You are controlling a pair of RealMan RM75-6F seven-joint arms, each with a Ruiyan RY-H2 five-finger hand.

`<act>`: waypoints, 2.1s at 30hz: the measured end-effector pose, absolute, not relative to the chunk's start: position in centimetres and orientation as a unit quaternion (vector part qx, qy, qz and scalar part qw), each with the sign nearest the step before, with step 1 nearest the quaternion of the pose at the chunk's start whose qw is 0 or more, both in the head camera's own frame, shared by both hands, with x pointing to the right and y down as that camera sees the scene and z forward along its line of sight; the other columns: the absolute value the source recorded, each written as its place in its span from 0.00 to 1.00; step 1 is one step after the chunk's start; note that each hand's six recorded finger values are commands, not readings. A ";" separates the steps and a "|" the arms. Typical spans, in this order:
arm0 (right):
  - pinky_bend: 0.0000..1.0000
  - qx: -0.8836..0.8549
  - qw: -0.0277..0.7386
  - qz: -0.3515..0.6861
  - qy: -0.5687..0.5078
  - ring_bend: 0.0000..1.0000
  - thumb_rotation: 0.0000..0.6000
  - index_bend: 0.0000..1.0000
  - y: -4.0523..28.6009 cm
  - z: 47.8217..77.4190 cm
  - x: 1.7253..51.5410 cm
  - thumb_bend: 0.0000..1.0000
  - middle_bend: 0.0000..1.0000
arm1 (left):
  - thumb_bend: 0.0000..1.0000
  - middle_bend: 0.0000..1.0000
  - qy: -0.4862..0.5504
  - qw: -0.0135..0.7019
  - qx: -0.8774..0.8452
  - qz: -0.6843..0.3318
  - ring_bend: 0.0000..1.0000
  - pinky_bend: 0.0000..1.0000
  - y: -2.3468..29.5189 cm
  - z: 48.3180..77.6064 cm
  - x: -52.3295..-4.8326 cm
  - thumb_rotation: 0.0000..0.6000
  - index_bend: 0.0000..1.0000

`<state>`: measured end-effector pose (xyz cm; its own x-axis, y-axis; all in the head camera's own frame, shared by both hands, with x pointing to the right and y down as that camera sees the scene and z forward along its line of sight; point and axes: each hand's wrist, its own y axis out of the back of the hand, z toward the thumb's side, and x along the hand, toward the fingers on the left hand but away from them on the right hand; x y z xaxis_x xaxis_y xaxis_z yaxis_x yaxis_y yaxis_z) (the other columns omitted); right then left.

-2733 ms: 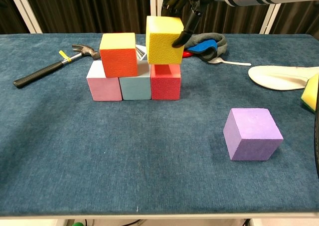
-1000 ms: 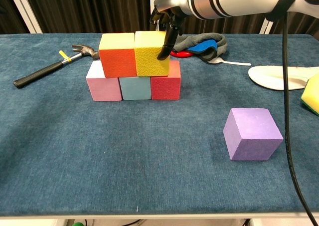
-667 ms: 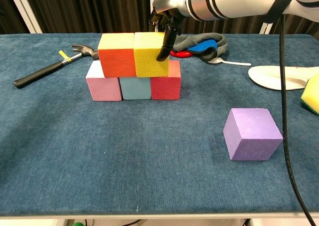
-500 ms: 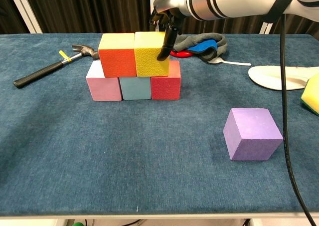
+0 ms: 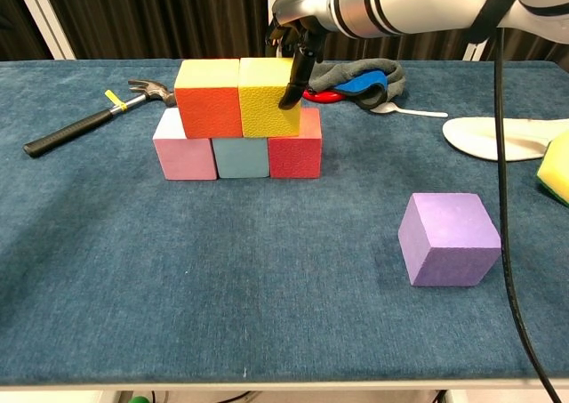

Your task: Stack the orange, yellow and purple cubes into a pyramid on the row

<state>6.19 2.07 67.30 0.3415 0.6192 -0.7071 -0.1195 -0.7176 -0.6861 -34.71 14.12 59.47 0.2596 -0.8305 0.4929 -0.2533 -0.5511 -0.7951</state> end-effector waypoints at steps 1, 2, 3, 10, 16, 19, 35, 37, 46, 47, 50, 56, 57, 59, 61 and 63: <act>0.25 -0.747 0.337 0.549 -0.167 0.16 0.94 0.42 2.1 67.3 6.2 0.30 0.34 | 0.17 0.12 0.368 0.298 -0.736 -0.485 0.14 0.14 14.1 59.5 -34.7 0.99 0.17; 0.25 -0.747 0.337 0.549 -0.167 0.16 0.95 0.41 2.1 67.3 6.1 0.30 0.33 | 0.17 0.12 0.368 0.297 -0.736 -0.485 0.14 0.14 14.1 59.5 -34.7 1.00 0.17; 0.24 -0.747 0.336 0.549 -0.166 0.15 0.94 0.39 2.2 67.3 6.1 0.30 0.32 | 0.17 0.12 0.368 0.298 -0.735 -0.485 0.14 0.14 14.1 59.5 -34.8 0.99 0.17; 0.18 -0.746 0.336 0.550 -0.166 0.11 0.94 0.23 2.3 67.1 6.3 0.21 0.25 | 0.17 0.12 0.369 0.300 -0.736 -0.481 0.14 0.14 14.0 59.4 -34.6 0.99 0.17; 0.17 -0.749 0.331 0.550 -0.166 0.11 0.94 0.21 2.4 67.1 6.1 0.19 0.23 | 0.17 0.12 0.368 0.298 -0.737 -0.482 0.14 0.14 14.1 59.6 -34.6 0.99 0.17; 0.16 -0.749 0.330 0.550 -0.164 0.09 0.94 0.18 2.5 67.1 6.1 0.17 0.21 | 0.17 0.12 0.367 0.298 -0.737 -0.483 0.14 0.14 14.1 59.6 -34.6 1.00 0.17; 0.15 -0.747 0.319 0.562 -0.160 0.09 0.93 0.13 3.0 66.9 6.9 0.16 0.26 | 0.17 0.12 0.361 0.303 -0.740 -0.479 0.14 0.14 13.8 59.6 -33.9 0.99 0.17; 0.15 -0.748 0.316 0.562 -0.161 0.09 0.93 0.13 3.0 66.9 6.9 0.16 0.27 | 0.17 0.12 0.360 0.304 -0.741 -0.479 0.14 0.14 13.8 59.6 -33.8 0.99 0.17; 0.15 -0.750 0.311 0.559 -0.167 0.09 0.94 0.13 2.8 66.7 6.9 0.16 0.28 | 0.17 0.12 0.361 0.306 -0.740 -0.479 0.14 0.14 13.7 59.5 -33.7 0.99 0.17; 0.15 -0.751 0.310 0.559 -0.168 0.09 0.94 0.13 2.8 66.7 6.9 0.16 0.28 | 0.17 0.12 0.361 0.306 -0.740 -0.479 0.14 0.14 13.7 59.5 -33.7 0.99 0.17; 0.15 -0.752 0.307 0.559 -0.169 0.09 0.93 0.13 2.8 66.8 7.0 0.16 0.29 | 0.17 0.12 0.360 0.305 -0.740 -0.478 0.14 0.14 13.8 59.5 -33.7 0.99 0.17; 0.15 -0.752 0.306 0.560 -0.165 0.09 0.93 0.12 2.9 67.0 7.0 0.16 0.27 | 0.17 0.12 0.360 0.303 -0.740 -0.480 0.14 0.14 13.8 59.6 -33.8 0.99 0.17; 0.14 -0.751 0.307 0.561 -0.165 0.09 0.94 0.10 2.9 67.0 7.0 0.16 0.24 | 0.17 0.12 0.360 0.304 -0.740 -0.480 0.14 0.14 13.8 59.6 -33.8 1.00 0.17; 0.13 -0.751 0.309 0.559 -0.166 0.06 0.93 0.04 2.8 66.9 7.0 0.16 0.17 | 0.17 0.12 0.360 0.304 -0.739 -0.481 0.14 0.14 13.8 59.7 -33.9 0.99 0.17; 0.11 -0.753 0.309 0.556 -0.168 0.01 0.93 0.00 2.8 66.8 7.1 0.16 0.08 | 0.17 0.12 0.360 0.305 -0.738 -0.483 0.14 0.14 13.8 59.7 -34.0 0.99 0.17; 0.10 -0.755 0.311 0.552 -0.171 0.00 0.94 0.00 2.8 66.4 7.4 0.16 0.03 | 0.17 0.12 0.360 0.304 -0.736 -0.486 0.14 0.14 13.8 59.8 -34.2 1.00 0.17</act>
